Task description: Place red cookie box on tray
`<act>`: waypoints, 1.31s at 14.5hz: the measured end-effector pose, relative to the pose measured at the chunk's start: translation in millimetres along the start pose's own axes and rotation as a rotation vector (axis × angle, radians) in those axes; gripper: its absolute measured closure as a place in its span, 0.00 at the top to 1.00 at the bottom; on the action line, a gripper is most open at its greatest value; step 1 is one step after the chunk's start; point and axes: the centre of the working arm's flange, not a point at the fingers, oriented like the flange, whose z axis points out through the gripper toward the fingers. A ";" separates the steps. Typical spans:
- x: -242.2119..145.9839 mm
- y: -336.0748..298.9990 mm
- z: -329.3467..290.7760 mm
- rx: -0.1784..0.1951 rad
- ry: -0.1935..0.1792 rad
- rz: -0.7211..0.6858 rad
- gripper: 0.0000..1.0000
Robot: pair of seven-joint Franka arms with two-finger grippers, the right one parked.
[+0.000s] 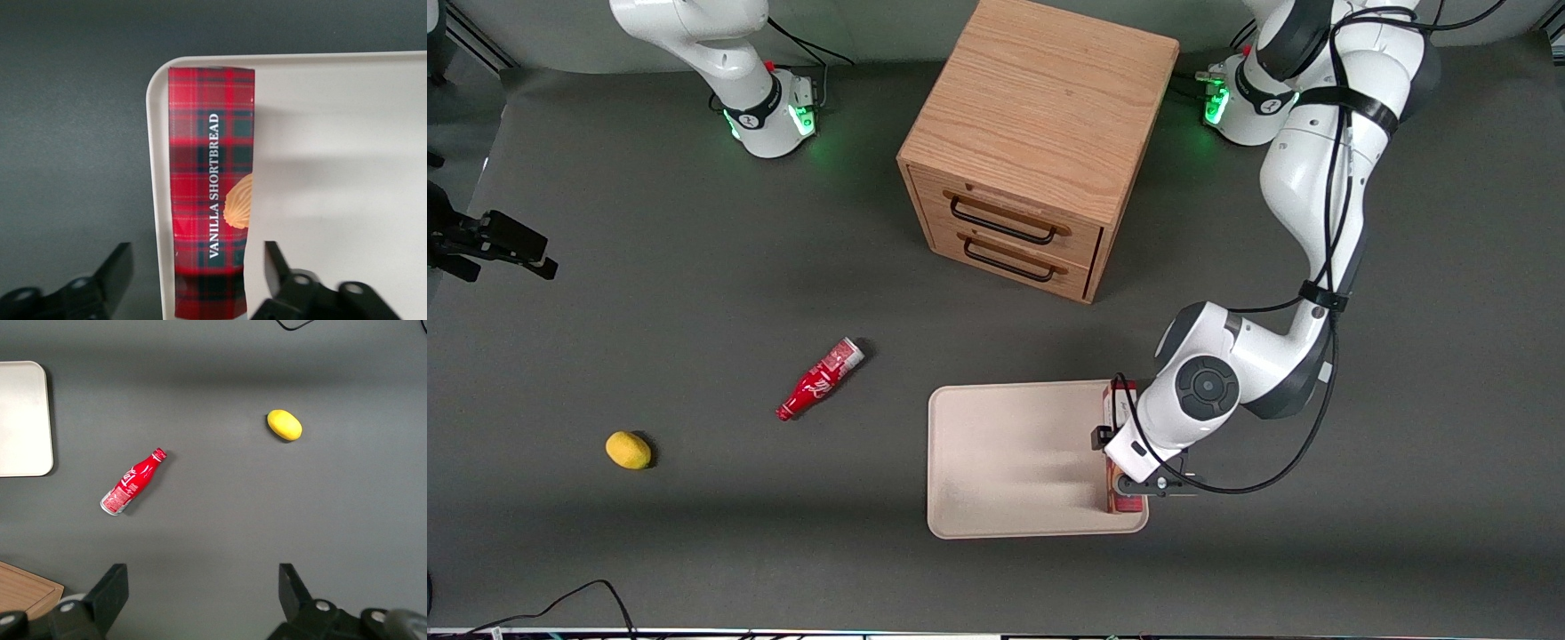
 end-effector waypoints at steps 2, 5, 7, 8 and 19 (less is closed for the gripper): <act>2.0 -4.2 -9.0 0.011 -0.011 -0.006 1.00; 8.9 -18.8 -56.2 0.047 -0.028 -0.027 1.00; 12.7 -33.8 -103.3 0.067 -0.023 -0.042 1.00; 13.9 -42.8 -131.1 0.066 -0.017 -0.043 1.00; -102.1 -259.3 -446.4 0.043 -0.191 0.056 1.00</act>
